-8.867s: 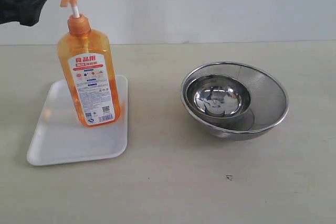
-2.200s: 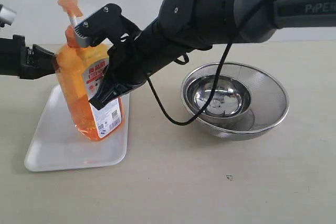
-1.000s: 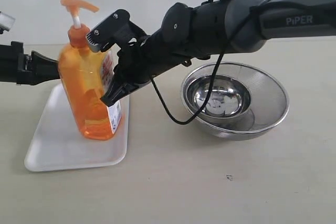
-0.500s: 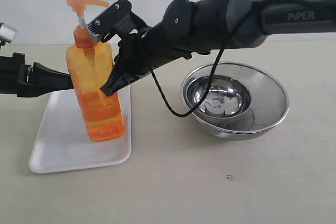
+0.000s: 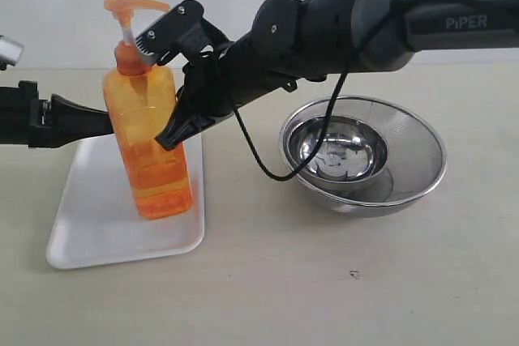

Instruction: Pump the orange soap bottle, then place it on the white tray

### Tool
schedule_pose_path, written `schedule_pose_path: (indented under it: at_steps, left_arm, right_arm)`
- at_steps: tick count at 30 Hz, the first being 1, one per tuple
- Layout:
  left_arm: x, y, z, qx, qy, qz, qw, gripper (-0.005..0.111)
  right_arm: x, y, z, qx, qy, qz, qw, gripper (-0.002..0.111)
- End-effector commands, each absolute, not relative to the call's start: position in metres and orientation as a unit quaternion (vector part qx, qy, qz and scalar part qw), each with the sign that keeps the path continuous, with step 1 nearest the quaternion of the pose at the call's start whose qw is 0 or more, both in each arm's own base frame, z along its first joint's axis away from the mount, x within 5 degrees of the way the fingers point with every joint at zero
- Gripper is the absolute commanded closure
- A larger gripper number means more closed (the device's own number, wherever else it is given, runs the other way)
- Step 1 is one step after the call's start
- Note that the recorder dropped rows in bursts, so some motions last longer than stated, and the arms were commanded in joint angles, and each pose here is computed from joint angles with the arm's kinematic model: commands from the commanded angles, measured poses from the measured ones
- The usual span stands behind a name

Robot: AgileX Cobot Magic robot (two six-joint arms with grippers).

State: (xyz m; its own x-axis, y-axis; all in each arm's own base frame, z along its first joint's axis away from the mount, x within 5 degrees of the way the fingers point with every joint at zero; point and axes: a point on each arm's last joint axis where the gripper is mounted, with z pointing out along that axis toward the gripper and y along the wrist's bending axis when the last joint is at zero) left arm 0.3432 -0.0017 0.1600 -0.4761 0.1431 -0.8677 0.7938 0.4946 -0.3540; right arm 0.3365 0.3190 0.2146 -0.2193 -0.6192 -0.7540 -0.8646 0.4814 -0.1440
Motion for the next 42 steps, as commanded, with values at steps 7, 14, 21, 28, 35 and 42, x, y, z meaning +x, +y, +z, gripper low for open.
schedule_pose_path:
  at_steps: [7, 14, 21, 28, 35, 42]
  left_arm:
    - [0.345, -0.006, 0.165, 0.292, 0.748, -0.414, 0.429, 0.102]
    - [0.345, -0.006, 0.165, 0.292, 0.748, -0.414, 0.429, 0.102]
    - [0.344, -0.006, 0.164, 0.298, 0.749, -0.413, 0.424, 0.102]
    - [0.344, -0.006, 0.164, 0.300, 0.749, -0.413, 0.422, 0.102]
    - [0.339, -0.007, 0.159, 0.301, 0.754, -0.418, 0.408, 0.102]
    - [0.333, -0.008, 0.155, 0.297, 0.757, -0.423, 0.401, 0.102]
  right_arm:
    - [0.327, 0.323, 0.217, -0.494, 0.770, 0.177, 0.362, 0.109]
    - [0.328, 0.323, 0.218, -0.494, 0.769, 0.174, 0.368, 0.109]
    - [0.340, 0.306, 0.218, -0.479, 0.786, 0.134, 0.367, 0.109]
    - [0.356, 0.283, 0.226, -0.449, 0.803, 0.120, 0.373, 0.109]
    - [0.355, 0.284, 0.227, -0.450, 0.801, 0.121, 0.375, 0.109]
    - [0.355, 0.286, 0.228, -0.450, 0.798, 0.129, 0.381, 0.109]
